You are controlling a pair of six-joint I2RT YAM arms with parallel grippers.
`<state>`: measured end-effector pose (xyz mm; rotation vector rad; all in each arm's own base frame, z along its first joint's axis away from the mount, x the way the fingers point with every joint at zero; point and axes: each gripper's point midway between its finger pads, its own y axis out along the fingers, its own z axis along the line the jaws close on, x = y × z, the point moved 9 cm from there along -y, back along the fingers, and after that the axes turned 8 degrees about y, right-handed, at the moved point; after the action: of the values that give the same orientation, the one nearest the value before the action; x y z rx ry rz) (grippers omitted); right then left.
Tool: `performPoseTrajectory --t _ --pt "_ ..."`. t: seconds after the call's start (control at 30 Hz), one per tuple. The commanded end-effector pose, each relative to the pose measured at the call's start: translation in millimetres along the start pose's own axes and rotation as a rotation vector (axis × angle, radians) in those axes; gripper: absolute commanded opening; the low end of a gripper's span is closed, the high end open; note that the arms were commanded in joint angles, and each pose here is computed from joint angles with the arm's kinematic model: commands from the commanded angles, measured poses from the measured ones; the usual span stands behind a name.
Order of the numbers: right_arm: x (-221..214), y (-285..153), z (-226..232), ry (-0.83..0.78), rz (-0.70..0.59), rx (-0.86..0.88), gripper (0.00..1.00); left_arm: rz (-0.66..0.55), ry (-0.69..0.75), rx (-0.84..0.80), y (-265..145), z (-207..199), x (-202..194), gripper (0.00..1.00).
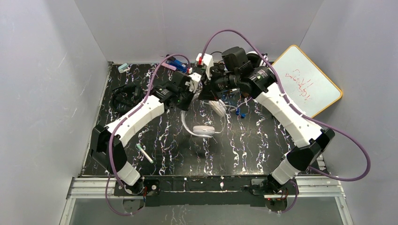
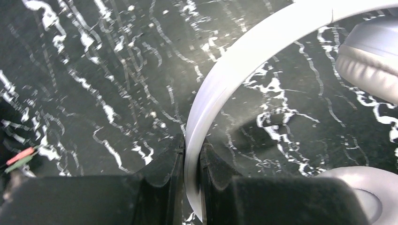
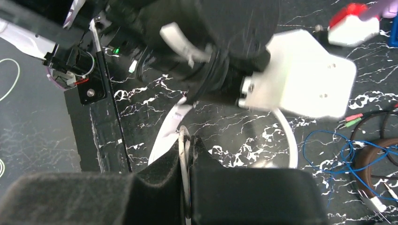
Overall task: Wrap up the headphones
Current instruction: Wrap the headphones cable around the headphones.
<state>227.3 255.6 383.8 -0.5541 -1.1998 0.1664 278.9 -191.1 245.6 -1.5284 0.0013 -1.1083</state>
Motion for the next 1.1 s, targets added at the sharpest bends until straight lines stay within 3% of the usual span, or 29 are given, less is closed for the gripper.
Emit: performPoseTrajectory --t 0.0,0.3,0.53,0.8,1.07 --pt "14.3 -6.4 8.2 -0.061 -0.053 0.066 0.06 -0.117 0.028 -0.085 -8.6 -18.5 24.8 0.00" --pt "28.2 -23.3 -1.2 -0.109 -0.183 -0.150 0.06 -0.196 0.029 -0.286 -8.9 -51.3 10.9 0.00" --pt "15.5 -18.8 -18.6 -0.051 -0.151 -0.290 0.11 -0.307 0.038 -0.418 -36.6 -63.0 2.9 0.00" --pt "-12.0 -15.3 -37.3 0.046 -0.119 -0.398 0.18 -0.388 -0.012 -0.405 -72.2 -59.6 3.9 0.00" --pt "-36.7 -27.2 -55.4 0.115 -0.219 -0.470 0.25 -0.420 -0.056 -0.366 -100.4 -53.1 9.5 0.00"
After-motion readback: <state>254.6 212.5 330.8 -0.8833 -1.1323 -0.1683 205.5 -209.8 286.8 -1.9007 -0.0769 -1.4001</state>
